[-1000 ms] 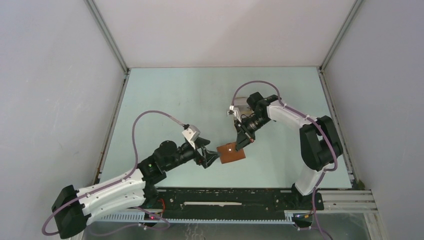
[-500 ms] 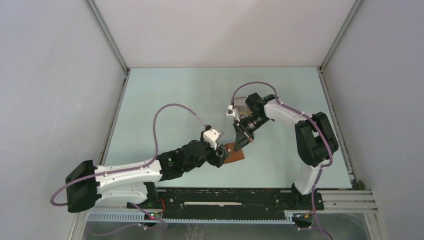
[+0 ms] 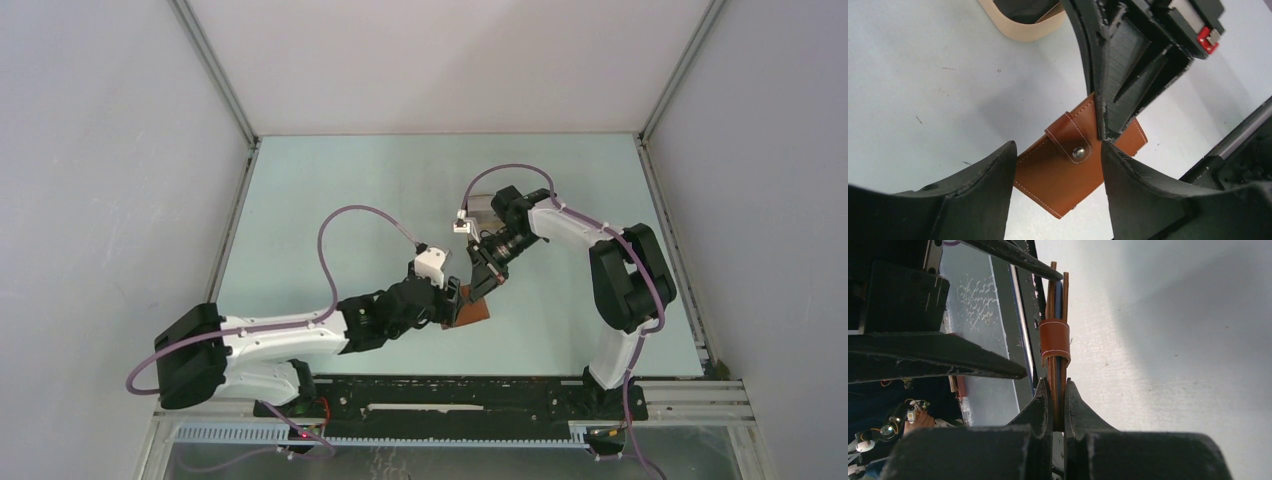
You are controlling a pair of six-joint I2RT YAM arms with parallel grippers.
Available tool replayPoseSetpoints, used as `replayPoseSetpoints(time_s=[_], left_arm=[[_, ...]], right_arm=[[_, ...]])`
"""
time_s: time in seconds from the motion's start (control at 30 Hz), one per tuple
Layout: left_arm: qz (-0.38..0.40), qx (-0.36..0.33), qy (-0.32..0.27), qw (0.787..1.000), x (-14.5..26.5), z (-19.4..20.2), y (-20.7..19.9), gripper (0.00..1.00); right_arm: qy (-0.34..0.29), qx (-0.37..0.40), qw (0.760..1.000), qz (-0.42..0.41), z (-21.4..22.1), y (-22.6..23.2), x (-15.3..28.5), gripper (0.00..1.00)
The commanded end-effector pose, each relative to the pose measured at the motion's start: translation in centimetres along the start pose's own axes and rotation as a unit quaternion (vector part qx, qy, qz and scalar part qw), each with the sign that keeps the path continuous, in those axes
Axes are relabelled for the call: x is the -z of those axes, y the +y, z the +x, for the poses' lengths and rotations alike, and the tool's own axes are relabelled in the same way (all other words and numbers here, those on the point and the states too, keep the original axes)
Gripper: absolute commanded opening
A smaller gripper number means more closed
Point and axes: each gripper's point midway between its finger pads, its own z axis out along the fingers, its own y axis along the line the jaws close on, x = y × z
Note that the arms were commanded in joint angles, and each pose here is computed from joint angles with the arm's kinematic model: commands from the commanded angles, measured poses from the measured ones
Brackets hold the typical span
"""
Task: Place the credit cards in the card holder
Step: Open the card holder at the center of the board.
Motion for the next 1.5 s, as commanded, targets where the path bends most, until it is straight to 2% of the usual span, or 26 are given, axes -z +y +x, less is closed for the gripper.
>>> replayPoseSetpoints(time_s=[0.0, 0.2, 0.27, 0.47, 0.67, 0.97, 1.47], left_arm=[[-0.009, 0.072, -0.011, 0.997, -0.8, -1.6, -1.3, 0.63], [-0.026, 0.075, 0.011, 0.997, -1.5, -0.9, -1.2, 0.5], [-0.027, 0.076, 0.013, 0.997, -1.4, -0.9, -1.2, 0.48], [-0.009, 0.06, 0.016, 0.998, -1.0, -1.3, -1.8, 0.5], [-0.026, 0.017, 0.035, 0.999, 0.4, -1.4, -0.8, 0.54], [-0.02, -0.024, 0.046, 0.998, 1.2, -1.6, -1.7, 0.54], [-0.054, -0.064, 0.078, 0.994, -1.7, 0.2, -1.8, 0.53]], right_arm=[[-0.017, 0.006, 1.0, -0.01, -1.4, 0.5, 0.3, 0.0], [-0.016, 0.007, 1.0, -0.008, -1.4, 0.6, 0.3, 0.0], [-0.017, 0.007, 1.0, -0.007, -1.4, 0.5, 0.4, 0.0], [-0.015, 0.002, 1.0, -0.001, -1.4, 0.2, 0.3, 0.0], [-0.015, -0.001, 1.0, 0.004, -1.4, -0.1, 0.3, 0.0], [-0.015, -0.007, 1.0, 0.005, -1.4, -0.5, 0.3, 0.0], [-0.016, -0.004, 1.0, -0.003, -1.4, -0.1, 0.2, 0.0]])
